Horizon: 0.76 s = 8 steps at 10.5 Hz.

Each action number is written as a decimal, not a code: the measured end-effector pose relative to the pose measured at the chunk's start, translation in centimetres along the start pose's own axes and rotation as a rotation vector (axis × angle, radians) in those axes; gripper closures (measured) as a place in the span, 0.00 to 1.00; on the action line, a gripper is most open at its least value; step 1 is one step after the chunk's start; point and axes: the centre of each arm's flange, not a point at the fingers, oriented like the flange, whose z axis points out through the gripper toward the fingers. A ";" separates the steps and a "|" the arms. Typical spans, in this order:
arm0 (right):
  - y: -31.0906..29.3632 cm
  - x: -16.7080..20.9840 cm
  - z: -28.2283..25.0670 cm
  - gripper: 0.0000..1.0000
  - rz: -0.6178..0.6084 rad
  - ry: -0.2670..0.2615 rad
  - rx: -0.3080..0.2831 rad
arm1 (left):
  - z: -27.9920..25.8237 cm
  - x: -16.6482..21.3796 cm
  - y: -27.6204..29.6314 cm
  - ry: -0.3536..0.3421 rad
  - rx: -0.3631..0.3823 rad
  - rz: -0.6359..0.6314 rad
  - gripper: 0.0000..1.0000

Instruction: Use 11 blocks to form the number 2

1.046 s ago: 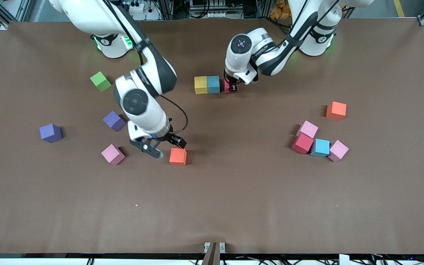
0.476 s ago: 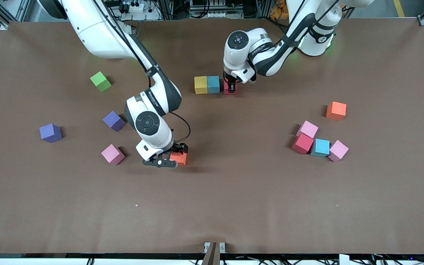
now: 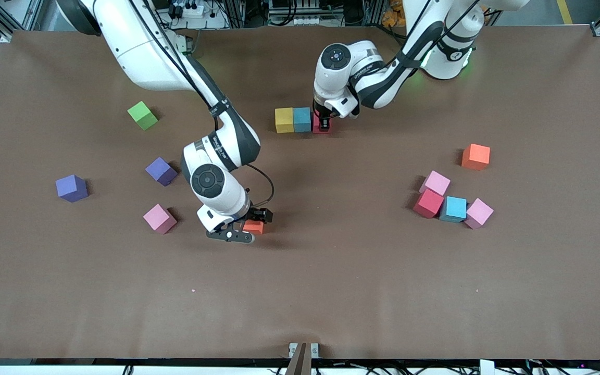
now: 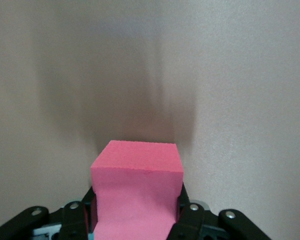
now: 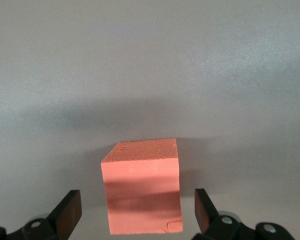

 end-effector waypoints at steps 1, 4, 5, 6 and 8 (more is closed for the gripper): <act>-0.1 -0.3 0.7 0.00 -0.004 -0.008 -0.005 | 0.1 -0.1 -0.1 -0.001 0.002 0.002 0.40; -0.4 -0.6 2.1 0.00 -0.013 -0.016 -0.010 | 0.3 -0.4 -0.2 -0.005 0.006 0.005 0.41; -0.4 -0.6 2.3 0.00 -0.016 -0.016 -0.012 | 0.4 -0.5 -0.1 -0.006 0.009 0.004 0.41; -0.4 -0.6 2.4 0.00 -0.020 -0.014 -0.014 | 0.4 -0.5 -0.1 -0.007 0.009 0.003 0.41; -0.3 -0.5 2.7 0.00 -0.037 -0.008 -0.028 | 0.4 -0.5 -0.1 -0.007 0.010 0.003 0.41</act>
